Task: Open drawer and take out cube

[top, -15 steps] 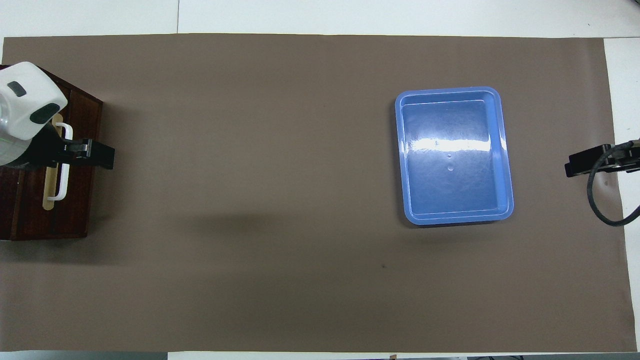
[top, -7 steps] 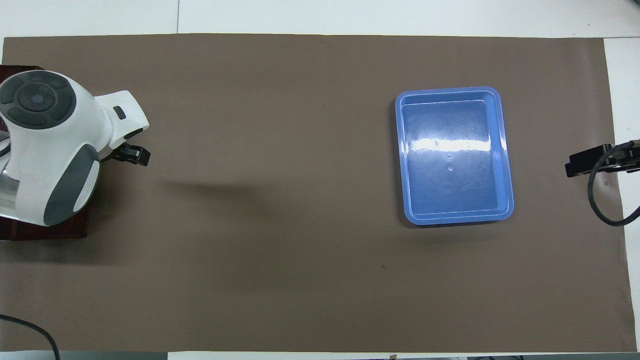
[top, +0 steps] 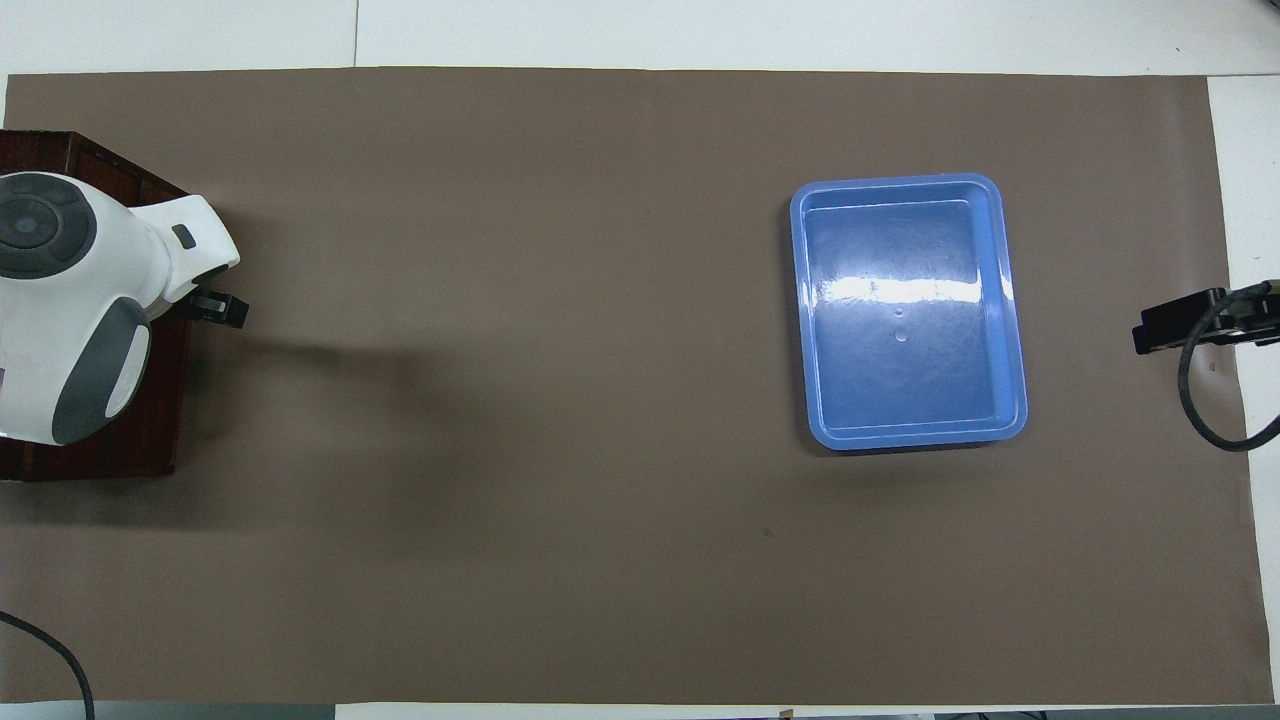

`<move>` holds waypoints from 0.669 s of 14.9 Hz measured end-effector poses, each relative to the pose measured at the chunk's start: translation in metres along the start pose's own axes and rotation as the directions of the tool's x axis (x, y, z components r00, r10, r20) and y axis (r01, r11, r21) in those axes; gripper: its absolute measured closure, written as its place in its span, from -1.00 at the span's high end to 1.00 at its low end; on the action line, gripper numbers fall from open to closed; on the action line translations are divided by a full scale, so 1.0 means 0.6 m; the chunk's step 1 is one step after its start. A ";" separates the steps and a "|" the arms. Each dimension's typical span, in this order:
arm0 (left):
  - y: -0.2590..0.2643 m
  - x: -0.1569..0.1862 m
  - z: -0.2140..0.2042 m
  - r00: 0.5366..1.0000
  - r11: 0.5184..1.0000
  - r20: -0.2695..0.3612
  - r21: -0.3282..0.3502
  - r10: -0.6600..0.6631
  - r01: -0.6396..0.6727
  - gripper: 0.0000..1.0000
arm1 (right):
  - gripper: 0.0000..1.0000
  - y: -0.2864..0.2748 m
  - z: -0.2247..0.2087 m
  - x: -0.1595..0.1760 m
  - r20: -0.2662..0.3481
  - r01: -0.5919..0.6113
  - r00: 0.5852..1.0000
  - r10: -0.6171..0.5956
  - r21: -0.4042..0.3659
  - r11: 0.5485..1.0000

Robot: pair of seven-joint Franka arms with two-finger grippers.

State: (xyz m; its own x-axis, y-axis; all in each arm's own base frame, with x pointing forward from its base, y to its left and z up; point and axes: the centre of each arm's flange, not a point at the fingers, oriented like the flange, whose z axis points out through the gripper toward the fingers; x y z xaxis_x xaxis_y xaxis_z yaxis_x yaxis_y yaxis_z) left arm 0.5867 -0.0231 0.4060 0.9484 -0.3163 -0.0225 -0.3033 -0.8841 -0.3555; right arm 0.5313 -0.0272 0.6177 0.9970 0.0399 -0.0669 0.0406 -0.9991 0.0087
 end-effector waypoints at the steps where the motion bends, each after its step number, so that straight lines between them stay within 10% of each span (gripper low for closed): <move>1: 0.005 -0.003 0.007 1.000 1.000 0.002 -0.003 0.005 -0.005 1.00 | 1.00 0.000 0.000 0.000 0.000 0.000 1.000 0.000 0.000 1.000; 10: 0.010 -0.010 0.017 0.998 0.997 -0.010 0.052 0.055 -0.055 1.00 | 1.00 0.000 0.000 0.000 0.000 0.000 1.000 0.000 0.000 1.000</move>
State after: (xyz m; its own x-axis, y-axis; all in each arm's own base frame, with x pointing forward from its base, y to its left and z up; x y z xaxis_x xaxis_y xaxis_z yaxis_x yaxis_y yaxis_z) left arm 0.5803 -0.0234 0.3946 0.9292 -0.3680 -0.0329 -0.3495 -0.8465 -0.4017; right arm 0.5313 -0.0275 0.6177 0.9970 0.0394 -0.0669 0.0401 -0.9992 0.0086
